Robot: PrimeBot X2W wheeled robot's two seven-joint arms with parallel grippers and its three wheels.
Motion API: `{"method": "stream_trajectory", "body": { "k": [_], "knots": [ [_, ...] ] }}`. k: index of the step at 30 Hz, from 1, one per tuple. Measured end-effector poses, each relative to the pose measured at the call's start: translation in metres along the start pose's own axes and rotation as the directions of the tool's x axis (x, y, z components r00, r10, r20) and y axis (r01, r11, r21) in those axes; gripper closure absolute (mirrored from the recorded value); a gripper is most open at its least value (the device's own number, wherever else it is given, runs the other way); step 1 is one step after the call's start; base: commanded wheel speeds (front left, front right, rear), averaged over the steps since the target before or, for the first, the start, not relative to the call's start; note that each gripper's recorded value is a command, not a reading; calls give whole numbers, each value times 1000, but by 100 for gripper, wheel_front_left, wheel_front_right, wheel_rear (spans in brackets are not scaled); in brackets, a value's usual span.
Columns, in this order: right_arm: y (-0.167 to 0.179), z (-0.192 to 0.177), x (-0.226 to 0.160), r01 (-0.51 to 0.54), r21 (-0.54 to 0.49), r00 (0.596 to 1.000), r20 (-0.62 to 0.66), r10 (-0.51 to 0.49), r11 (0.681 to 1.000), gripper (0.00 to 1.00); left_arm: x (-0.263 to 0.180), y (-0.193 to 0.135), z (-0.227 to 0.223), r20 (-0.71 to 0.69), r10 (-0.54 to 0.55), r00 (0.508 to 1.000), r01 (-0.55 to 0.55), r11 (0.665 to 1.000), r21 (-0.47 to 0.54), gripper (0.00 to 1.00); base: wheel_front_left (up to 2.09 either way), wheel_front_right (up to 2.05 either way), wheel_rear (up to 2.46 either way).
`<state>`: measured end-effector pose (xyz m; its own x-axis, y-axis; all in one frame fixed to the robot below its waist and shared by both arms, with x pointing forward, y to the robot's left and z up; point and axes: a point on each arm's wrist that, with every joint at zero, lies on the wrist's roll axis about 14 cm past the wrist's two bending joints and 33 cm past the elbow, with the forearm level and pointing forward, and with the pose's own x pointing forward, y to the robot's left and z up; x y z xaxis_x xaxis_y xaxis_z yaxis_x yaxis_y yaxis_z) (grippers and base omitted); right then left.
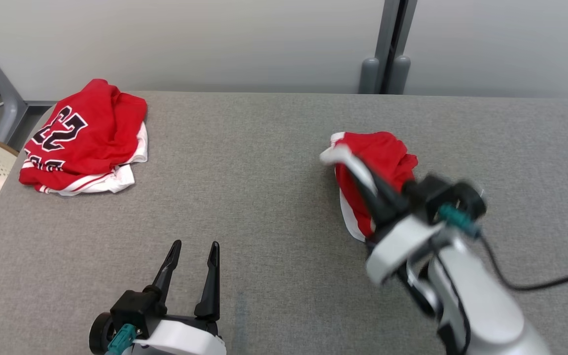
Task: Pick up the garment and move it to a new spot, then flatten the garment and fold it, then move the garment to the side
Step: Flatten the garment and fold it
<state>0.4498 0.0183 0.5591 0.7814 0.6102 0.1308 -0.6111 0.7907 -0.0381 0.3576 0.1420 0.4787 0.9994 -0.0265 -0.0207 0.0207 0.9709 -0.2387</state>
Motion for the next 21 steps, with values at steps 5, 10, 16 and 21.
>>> {"method": "stream_trajectory", "body": {
  "k": [5,10,16,21],
  "knots": [
    [35,-53,-44,-30,96,989,-143,43,995,100,0,-8,-3,-10,-23,1000,23,1000,-3,0,0,0,0],
    [39,-91,-87,-9,112,961,-273,39,994,100,3,-16,-6,-18,-50,999,50,999,-5,0,0,0,0],
    [21,-113,-122,65,82,933,-357,-32,995,100,6,-23,-9,-27,-74,997,74,997,-5,0,0,0,0],
    [29,-118,-131,71,97,928,-371,-30,993,0,9,-27,-14,-40,-87,995,87,996,-6,0,0,0,0]
  ]
}}
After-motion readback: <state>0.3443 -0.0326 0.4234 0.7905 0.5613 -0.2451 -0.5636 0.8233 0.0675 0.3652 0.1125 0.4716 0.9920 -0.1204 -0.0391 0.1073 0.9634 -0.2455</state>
